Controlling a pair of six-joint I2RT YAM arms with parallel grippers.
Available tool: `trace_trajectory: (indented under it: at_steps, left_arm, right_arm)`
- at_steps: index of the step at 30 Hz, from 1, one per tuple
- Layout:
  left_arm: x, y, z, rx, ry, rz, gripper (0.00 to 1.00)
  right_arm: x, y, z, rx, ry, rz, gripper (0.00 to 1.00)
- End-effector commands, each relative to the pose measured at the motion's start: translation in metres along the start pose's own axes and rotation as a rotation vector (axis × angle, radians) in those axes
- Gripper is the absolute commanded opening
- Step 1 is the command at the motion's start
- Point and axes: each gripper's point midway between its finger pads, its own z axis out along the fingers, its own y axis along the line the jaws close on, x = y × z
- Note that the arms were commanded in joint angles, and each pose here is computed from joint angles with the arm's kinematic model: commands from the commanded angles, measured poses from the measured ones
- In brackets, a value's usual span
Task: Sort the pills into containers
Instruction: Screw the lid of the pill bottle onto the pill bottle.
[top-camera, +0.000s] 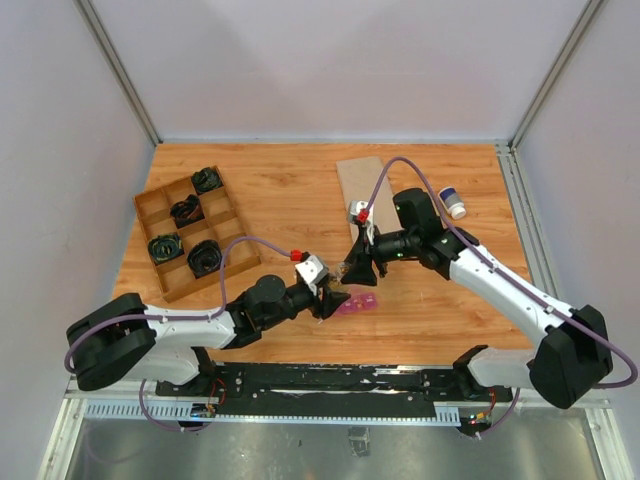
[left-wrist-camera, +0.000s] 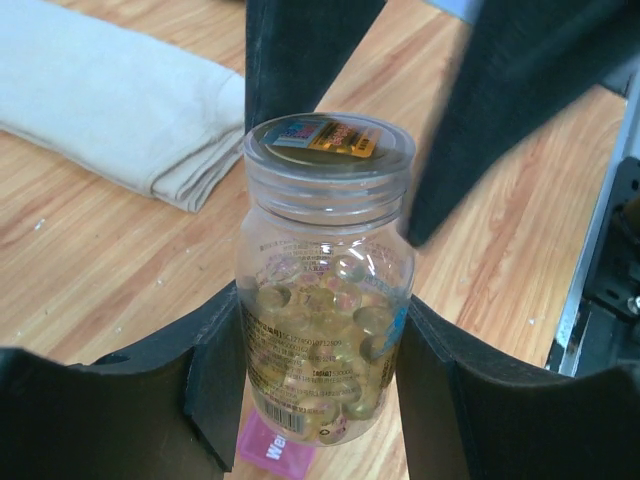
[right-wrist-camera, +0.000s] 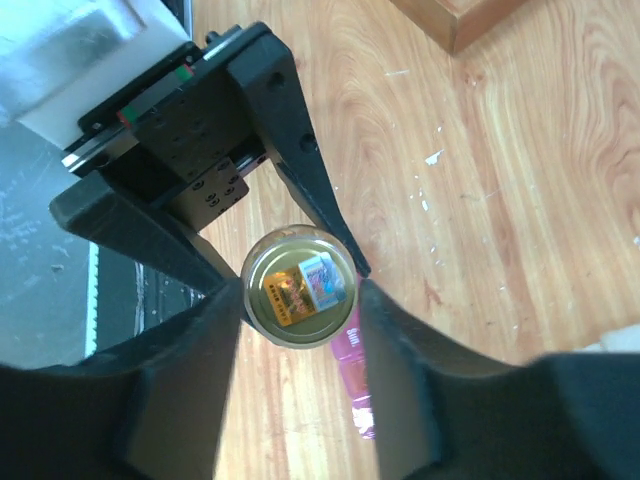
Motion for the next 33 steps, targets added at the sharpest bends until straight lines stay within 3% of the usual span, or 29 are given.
trace_trajectory:
  at_steps: [1,3,5,12,18,21,27,33]
  left_arm:
    - [-0.061,-0.006,0.006,-0.004,-0.225,-0.016,0.00]
    - [-0.049,-0.014,0.001,0.052,-0.197,0.004,0.00]
    - [-0.034,-0.020,-0.004,0.095,-0.161,0.003,0.00]
    - [-0.015,-0.059,-0.028,0.330,-0.121,-0.014,0.00]
    - [-0.020,-0.093,-0.049,0.542,-0.127,-0.012,0.00]
    - [-0.018,-0.100,-0.054,0.584,-0.117,-0.016,0.00]
    - [-0.013,-0.103,-0.052,0.605,-0.094,-0.026,0.00]
    - [-0.009,-0.106,-0.044,0.621,-0.069,-0.029,0.00]
  right_arm:
    - [-0.001,0.009,0.000,-0.004,-0.003,0.054,0.65]
    - [-0.011,0.021,-0.010,-0.052,-0.035,-0.010,0.87]
    - [-0.019,0.027,-0.023,-0.064,-0.062,-0.088,1.00]
    - [-0.029,0.039,-0.056,-0.097,-0.134,-0.262,0.99]
    - [-0.013,0.104,-0.064,-0.411,-0.300,-0.437,0.99]
    - [-0.001,0.113,-0.064,-0.431,-0.321,-0.555,0.99]
    - [0.005,0.109,-0.055,-0.454,-0.275,-0.536,0.99]
    - [0.013,0.110,-0.041,-0.500,-0.220,-0.505,0.91]
